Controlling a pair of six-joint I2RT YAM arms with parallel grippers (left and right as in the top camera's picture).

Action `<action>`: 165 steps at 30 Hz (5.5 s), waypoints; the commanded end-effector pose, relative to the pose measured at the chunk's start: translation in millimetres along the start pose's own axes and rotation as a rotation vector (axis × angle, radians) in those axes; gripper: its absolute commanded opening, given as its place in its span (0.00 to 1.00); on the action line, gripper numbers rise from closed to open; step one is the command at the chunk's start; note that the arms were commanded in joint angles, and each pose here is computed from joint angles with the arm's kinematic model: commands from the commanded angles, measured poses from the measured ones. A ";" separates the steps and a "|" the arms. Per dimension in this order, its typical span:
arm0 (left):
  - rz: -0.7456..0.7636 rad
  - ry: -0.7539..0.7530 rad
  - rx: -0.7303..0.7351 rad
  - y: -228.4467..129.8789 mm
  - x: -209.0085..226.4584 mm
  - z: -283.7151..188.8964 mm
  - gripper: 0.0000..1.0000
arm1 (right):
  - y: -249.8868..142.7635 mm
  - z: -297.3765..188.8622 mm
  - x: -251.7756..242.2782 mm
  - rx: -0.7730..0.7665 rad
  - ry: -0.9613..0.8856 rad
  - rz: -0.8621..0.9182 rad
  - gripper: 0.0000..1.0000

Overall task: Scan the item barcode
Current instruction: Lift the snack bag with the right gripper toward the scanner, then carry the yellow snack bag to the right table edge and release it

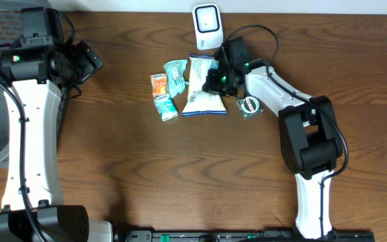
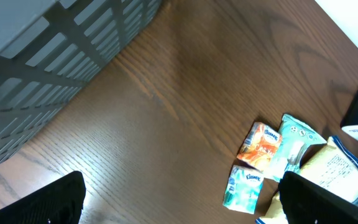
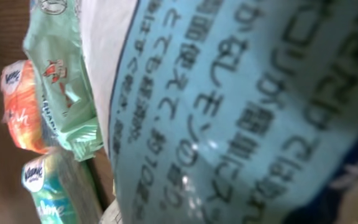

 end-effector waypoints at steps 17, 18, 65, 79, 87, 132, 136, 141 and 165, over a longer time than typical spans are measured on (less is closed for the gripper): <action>-0.008 0.004 -0.008 0.8 1.9 -2.8 0.98 | 18.2 -177.9 98.7 -0.054 0.824 -0.489 0.01; -0.008 0.004 -0.008 0.8 1.9 -2.8 0.98 | 21.5 -176.0 99.8 -0.071 0.801 -0.466 0.01; -0.008 0.004 -0.008 0.8 1.9 -2.8 0.98 | 67.2 -188.8 -12.4 -0.733 -1.171 -0.460 0.01; -0.009 0.004 -0.008 0.8 2.1 -2.8 0.98 | 57.6 -191.0 -144.1 -0.446 -1.323 -0.346 0.01; -0.008 0.004 -0.008 0.8 1.9 -2.8 0.98 | 19.9 -144.5 -158.5 -0.228 -1.139 -0.418 0.21; -0.008 0.004 -0.008 0.8 1.9 -2.8 0.98 | 16.4 -83.5 -181.6 0.055 -0.482 -0.109 0.71; -0.008 0.004 -0.008 0.8 1.9 -2.8 0.98 | 14.5 -78.6 -183.9 0.058 -0.503 -0.082 0.24; -0.008 0.004 -0.008 0.8 1.9 -2.8 0.98 | 41.0 -104.3 -156.1 -0.065 -0.477 -0.058 0.01; -0.008 0.004 -0.008 0.8 1.9 -2.8 0.98 | 158.4 -92.0 84.8 -1.054 -0.004 -0.431 0.01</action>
Point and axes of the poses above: each gripper's point midway between its finger pads, its own z axis out along the fingers, its own x axis along the line the jaws close on, y = z × x, the point moved 5 cm from there along -z, back along the fingers, and after that the axes turned 9 degrees about z, right-handed, at the moved point
